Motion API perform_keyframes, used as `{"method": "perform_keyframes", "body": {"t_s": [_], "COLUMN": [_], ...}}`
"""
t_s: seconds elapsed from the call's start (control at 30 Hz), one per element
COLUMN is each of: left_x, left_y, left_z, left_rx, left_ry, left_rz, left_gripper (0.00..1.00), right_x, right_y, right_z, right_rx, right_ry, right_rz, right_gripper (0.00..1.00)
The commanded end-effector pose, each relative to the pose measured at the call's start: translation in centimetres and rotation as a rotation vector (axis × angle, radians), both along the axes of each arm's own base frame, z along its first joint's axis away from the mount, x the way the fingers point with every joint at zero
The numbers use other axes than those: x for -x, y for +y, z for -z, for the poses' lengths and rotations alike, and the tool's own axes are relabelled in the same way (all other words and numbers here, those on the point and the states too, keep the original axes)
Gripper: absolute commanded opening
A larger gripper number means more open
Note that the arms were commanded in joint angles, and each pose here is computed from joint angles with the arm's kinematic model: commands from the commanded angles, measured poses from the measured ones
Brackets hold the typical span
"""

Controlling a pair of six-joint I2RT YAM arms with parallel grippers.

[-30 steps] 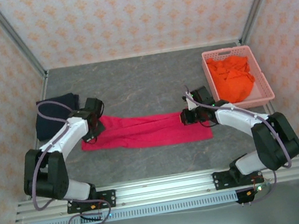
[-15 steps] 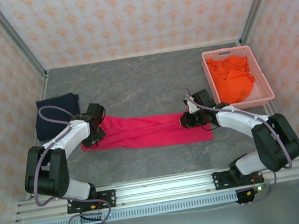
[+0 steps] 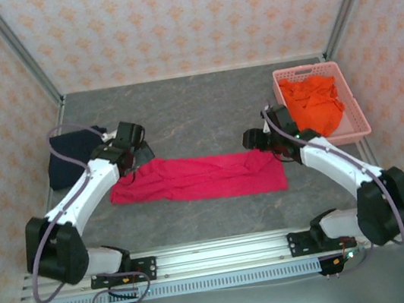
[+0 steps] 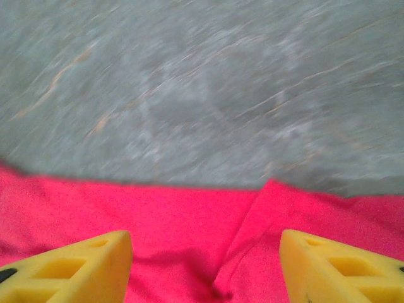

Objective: Fold and stack the t-shirts

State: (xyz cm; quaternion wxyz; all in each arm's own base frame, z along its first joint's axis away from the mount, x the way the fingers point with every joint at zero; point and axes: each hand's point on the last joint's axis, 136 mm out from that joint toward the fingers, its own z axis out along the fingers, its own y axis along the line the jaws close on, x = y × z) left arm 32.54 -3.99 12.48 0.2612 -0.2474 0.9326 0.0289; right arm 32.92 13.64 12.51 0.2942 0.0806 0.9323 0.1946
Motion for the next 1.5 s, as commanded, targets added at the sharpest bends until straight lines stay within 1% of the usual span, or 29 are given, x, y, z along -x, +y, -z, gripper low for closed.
{"method": "perform_keyframes", "body": {"t_s": [0.0,0.07,0.13,0.27,0.37,0.57,0.63,0.73,0.77,0.87,1.0,1.17,1.47], "left_x": [-2.5,-3.1,-3.2,-2.6,-2.0,-1.7,-1.8,-1.7,-1.7,-1.7,-1.7,-1.6,-1.0], "left_y": [-3.0,-3.6,-3.6,-3.0,-2.6,-2.9,-2.8,-2.7,-2.7,-2.8,-2.7,-2.5,-1.4], "left_z": [1.9,3.5,4.8,7.2,8.1,9.0,9.0,9.2,9.2,9.2,9.1,8.8,8.2], "left_rx": [0.106,0.127,0.120,0.077,0.065,0.076,0.073,0.069,0.069,0.071,0.064,0.055,0.030], "left_ry": [0.008,0.034,0.061,0.130,0.150,0.166,0.167,0.172,0.172,0.174,0.171,0.168,0.169], "left_rz": [0.052,0.050,0.044,0.028,0.019,0.022,0.021,0.022,0.022,0.025,0.026,0.025,0.011], "left_gripper": [1.00,1.00,1.00,1.00,1.00,1.00,1.00,1.00,1.00,1.00,1.00,1.00,1.00], "right_x": [-0.4,-1.1,-1.8,-3.1,-3.4,-3.3,-3.1,-3.0,-3.0,-2.8,-2.3,-0.6,5.4], "right_y": [-3.4,-2.5,-2.0,-1.7,-1.0,-0.5,-0.5,-0.3,-0.3,-0.4,-0.5,-1.3,-4.2], "right_z": [2.4,3.1,3.8,5.2,6.6,8.3,8.6,8.7,8.6,8.4,7.0,4.9,2.7], "right_rx": [0.107,0.089,0.113,0.180,0.203,0.222,0.226,0.217,0.214,0.218,0.197,0.171,0.147], "right_ry": [0.101,0.117,0.150,0.210,0.254,0.311,0.322,0.325,0.323,0.329,0.297,0.239,0.196], "right_rz": [0.176,0.141,0.111,0.068,0.037,0.008,0.002,-0.001,-0.001,0.000,0.006,0.032,0.115], "right_gripper": [0.60,0.56,0.51,0.44,0.38,0.36,0.33,0.20,0.14,0.00,0.00,0.00,0.00]}}
